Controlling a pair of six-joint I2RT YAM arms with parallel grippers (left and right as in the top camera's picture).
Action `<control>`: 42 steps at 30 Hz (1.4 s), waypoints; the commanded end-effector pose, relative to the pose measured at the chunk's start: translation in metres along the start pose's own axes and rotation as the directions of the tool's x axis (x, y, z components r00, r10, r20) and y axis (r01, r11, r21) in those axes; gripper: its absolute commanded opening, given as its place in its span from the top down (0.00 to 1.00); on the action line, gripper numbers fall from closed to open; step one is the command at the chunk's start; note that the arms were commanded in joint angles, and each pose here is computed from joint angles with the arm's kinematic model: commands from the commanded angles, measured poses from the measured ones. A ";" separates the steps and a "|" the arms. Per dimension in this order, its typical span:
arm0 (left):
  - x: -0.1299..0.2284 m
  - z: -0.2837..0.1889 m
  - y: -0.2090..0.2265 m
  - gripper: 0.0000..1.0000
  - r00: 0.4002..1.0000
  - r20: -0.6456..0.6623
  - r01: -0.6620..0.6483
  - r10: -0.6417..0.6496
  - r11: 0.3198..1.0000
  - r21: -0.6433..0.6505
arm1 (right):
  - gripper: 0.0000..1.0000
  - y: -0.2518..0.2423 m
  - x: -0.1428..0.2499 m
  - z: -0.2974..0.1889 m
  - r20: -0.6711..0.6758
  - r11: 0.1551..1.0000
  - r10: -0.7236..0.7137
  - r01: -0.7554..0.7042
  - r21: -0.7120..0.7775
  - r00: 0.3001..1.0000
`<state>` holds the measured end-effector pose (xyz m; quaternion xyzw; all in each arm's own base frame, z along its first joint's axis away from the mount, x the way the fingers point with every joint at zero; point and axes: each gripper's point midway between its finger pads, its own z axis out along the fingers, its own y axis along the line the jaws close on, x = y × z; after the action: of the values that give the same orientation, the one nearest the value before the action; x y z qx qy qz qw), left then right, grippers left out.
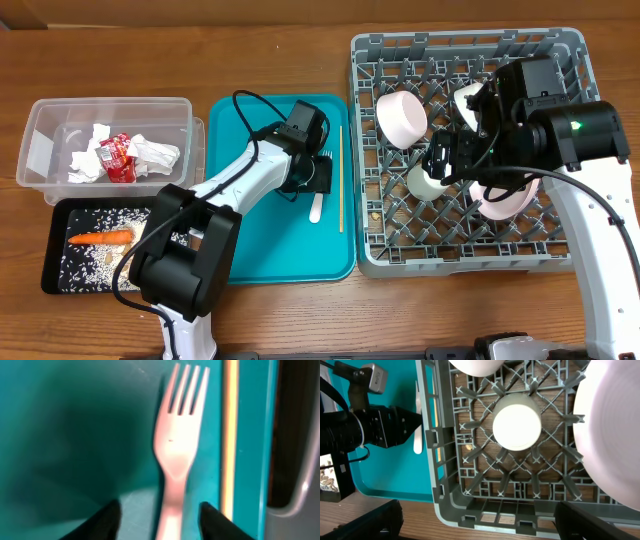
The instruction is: Sort waste into correct bins and load items into the dishwasher
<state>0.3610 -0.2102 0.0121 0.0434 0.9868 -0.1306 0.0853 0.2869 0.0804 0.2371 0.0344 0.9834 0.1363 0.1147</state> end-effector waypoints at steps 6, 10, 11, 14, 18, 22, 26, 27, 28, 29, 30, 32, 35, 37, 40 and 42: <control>0.007 0.021 0.016 0.52 0.999 -0.002 0.052 -0.053 0.993 -0.107 | 0.00 0.003 -0.006 -0.008 0.032 1.000 -0.004 0.004 -0.012 0.999; 0.007 0.024 0.014 0.56 0.999 0.000 0.047 -0.047 0.993 -0.105 | 0.00 0.003 -0.006 -0.008 0.032 1.000 -0.004 0.004 -0.012 0.999; 0.007 0.024 0.014 0.60 0.999 -0.001 0.047 -0.047 0.993 -0.106 | 0.00 0.003 -0.006 -0.008 0.032 1.000 -0.004 0.004 -0.012 0.999; 0.007 0.024 0.014 0.72 0.999 -0.001 0.047 -0.047 0.993 -0.105 | 0.00 0.003 -0.006 -0.008 0.032 1.000 -0.004 0.004 -0.012 0.999; 0.007 0.024 0.013 0.73 0.999 -0.003 0.047 -0.048 0.994 -0.101 | 0.00 0.003 -0.006 -0.008 0.032 1.000 -0.004 0.004 -0.012 0.999; 0.010 0.024 0.008 0.72 0.999 -0.021 0.047 -0.049 0.996 -0.073 | 0.00 0.003 -0.006 -0.008 0.032 1.000 -0.004 0.004 -0.012 0.999; 0.013 0.024 0.010 0.74 0.998 -0.032 0.049 -0.051 0.996 -0.080 | 0.00 0.003 -0.006 -0.008 0.032 1.000 -0.004 0.004 -0.012 0.999; 0.013 0.024 0.010 0.75 0.998 -0.031 0.049 -0.051 0.996 -0.079 | 0.00 0.003 -0.006 -0.008 0.032 1.000 -0.004 0.004 -0.012 0.999; 0.013 0.024 0.010 0.75 0.998 -0.031 0.049 -0.051 0.996 -0.079 | 0.00 0.003 -0.006 -0.008 0.032 1.000 -0.003 0.004 -0.012 0.999; 0.013 0.024 0.010 0.76 0.998 -0.031 0.049 -0.051 0.996 -0.079 | 0.00 0.003 -0.006 -0.008 0.032 1.000 -0.004 0.004 -0.012 0.999; 0.013 0.024 0.010 0.76 0.998 -0.031 0.049 -0.051 0.996 -0.080 | 0.00 0.003 -0.006 -0.008 0.032 1.000 -0.004 0.004 -0.012 0.999; 0.013 0.024 0.010 0.78 0.998 -0.033 0.049 -0.051 0.996 -0.081 | 0.00 0.003 -0.006 -0.008 0.032 1.000 -0.003 0.004 -0.012 0.999; 0.015 0.024 0.011 0.79 0.998 -0.039 0.049 -0.053 0.995 -0.084 | 0.00 0.003 -0.006 -0.008 0.032 1.000 -0.004 0.004 -0.012 0.999; 0.016 0.024 0.011 0.79 0.998 -0.042 0.050 -0.053 0.995 -0.085 | 0.00 0.003 -0.006 -0.008 0.032 1.000 -0.004 0.004 -0.012 0.999; 0.016 0.024 0.011 0.83 0.998 -0.044 0.050 -0.054 0.995 -0.086 | 0.00 0.003 -0.006 -0.008 0.032 1.000 -0.004 0.004 -0.012 0.999; 0.016 0.024 0.011 0.89 0.998 -0.045 0.050 -0.054 0.995 -0.086 | 0.00 0.003 -0.006 -0.008 0.032 1.000 -0.004 0.004 -0.012 0.999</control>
<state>0.3640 -0.2068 0.0061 0.0197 0.9901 -0.1001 0.0959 0.2869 0.0804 0.2371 0.0346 0.9834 0.1365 0.1146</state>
